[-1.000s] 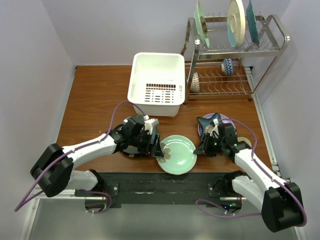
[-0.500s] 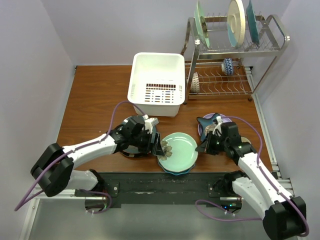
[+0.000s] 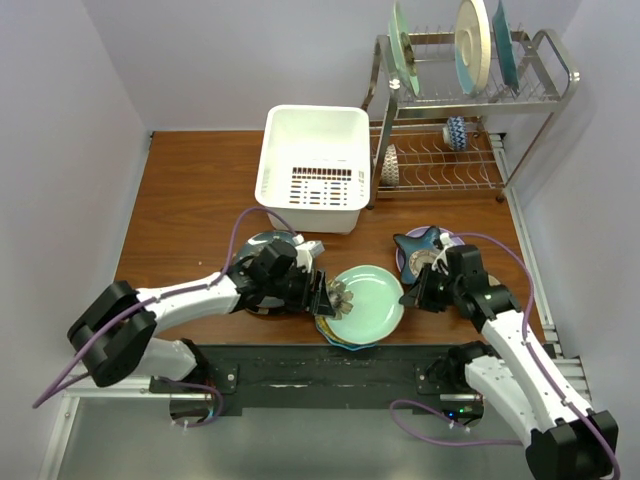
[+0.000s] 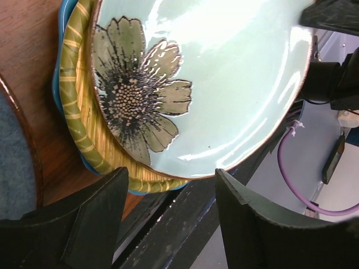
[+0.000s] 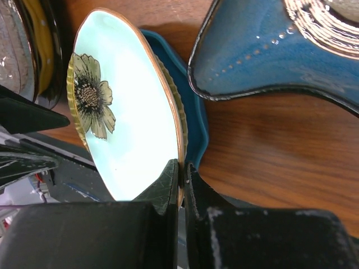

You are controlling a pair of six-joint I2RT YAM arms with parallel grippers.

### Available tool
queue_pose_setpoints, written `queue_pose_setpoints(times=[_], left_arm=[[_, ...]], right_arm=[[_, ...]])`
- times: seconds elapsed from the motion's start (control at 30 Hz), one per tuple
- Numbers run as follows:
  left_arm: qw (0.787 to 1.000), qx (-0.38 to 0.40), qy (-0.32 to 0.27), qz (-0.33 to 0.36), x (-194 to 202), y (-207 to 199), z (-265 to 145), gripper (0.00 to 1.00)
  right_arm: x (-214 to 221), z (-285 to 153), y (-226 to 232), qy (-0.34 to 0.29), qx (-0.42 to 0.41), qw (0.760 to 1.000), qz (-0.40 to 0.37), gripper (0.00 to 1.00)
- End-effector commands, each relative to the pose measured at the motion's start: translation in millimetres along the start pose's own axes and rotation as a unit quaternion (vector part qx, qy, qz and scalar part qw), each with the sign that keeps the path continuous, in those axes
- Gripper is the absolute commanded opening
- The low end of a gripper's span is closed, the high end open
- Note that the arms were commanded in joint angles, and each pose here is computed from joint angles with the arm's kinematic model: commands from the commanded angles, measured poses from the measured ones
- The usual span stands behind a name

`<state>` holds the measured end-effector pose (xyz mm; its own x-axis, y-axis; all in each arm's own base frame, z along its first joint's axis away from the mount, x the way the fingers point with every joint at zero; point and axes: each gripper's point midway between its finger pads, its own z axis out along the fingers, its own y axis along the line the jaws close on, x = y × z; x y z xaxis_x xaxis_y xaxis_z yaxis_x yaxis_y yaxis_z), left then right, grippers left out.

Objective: Place the plates into the plastic bin on the countertop
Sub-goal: Pick up the plate at the center of the board.

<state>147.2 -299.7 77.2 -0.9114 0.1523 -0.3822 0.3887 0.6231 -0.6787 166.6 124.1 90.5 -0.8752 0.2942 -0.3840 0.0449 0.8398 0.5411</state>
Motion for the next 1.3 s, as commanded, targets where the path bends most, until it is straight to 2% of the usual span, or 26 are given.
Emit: queue_pose_setpoints(times=[0.0,0.23,0.5,0.77,0.97,1.07,1.17,1.27], left_arm=[[1.0,0.012,-0.024,0.008,-12.8,-10.1,11.3,0.67],[0.998,-0.05,-0.046,0.006,-22.7,4.4,22.8,0.66],[0.994,-0.111,-0.016,0.006,-7.1,14.5,43.0,0.66],[0.993,-0.115,0.018,0.002,11.1,19.4,61.9,0.55],[0.992,-0.12,0.026,0.001,16.1,24.7,65.9,0.56],[0.992,-0.119,0.03,0.0,17.0,25.2,68.1,0.56],[0.992,-0.12,0.033,-0.001,18.5,26.2,68.8,0.56],[0.992,-0.121,0.034,-0.001,19.1,26.9,68.9,0.56]], right_arm=[[-20.0,-19.2,6.1,-0.045,0.013,0.999,-0.008,0.0],[-20.6,-21.9,4.2,-0.056,0.017,0.998,0.001,0.0],[-18.5,-18.7,5.3,-0.051,0.011,0.999,0.006,0.0],[-0.2,-2.3,3.6,-0.028,-0.016,0.999,0.038,0.01],[12.2,7.2,-1.4,-0.022,-0.028,0.997,0.062,0.12],[19.3,12.4,-1.9,-0.017,-0.041,0.996,0.073,0.32],[23.9,17.3,-2.0,-0.016,-0.053,0.995,0.088,0.4],[27.1,20.2,-1.2,-0.015,-0.064,0.993,0.097,0.4]])
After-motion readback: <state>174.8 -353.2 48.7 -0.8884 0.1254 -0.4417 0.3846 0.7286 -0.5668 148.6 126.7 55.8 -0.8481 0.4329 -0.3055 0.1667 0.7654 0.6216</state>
